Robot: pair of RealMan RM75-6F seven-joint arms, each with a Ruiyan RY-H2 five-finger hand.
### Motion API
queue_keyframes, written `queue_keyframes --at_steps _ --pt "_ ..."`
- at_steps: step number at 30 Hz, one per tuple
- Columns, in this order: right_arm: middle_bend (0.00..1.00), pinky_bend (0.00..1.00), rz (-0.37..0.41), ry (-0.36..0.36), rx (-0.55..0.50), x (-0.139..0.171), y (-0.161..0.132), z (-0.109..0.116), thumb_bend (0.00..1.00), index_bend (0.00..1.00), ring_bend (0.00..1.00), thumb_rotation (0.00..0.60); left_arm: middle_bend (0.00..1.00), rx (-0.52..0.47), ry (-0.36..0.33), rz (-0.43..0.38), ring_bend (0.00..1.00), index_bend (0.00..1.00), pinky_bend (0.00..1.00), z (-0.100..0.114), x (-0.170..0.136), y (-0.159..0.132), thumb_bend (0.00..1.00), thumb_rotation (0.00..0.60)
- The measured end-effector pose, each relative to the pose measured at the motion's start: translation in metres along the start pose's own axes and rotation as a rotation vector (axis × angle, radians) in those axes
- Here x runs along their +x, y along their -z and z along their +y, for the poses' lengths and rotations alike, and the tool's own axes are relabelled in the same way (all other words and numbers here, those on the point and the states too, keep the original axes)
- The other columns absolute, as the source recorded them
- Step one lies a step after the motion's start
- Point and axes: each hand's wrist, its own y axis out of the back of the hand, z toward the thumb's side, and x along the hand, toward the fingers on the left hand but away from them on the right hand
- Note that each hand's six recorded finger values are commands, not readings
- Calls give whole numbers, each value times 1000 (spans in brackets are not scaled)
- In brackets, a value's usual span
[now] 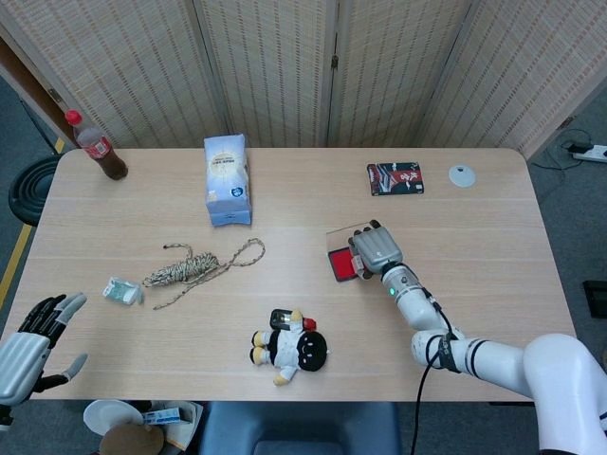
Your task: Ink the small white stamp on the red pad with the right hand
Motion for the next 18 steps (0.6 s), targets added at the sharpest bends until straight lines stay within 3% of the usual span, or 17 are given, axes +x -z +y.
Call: queue_keyframes --at_steps 18 --pt "311 107 -3 -8 17 -10 -5 -7 284 654 257 600 0 -13 0 -10 0 0 57 2 1 3 337 600"
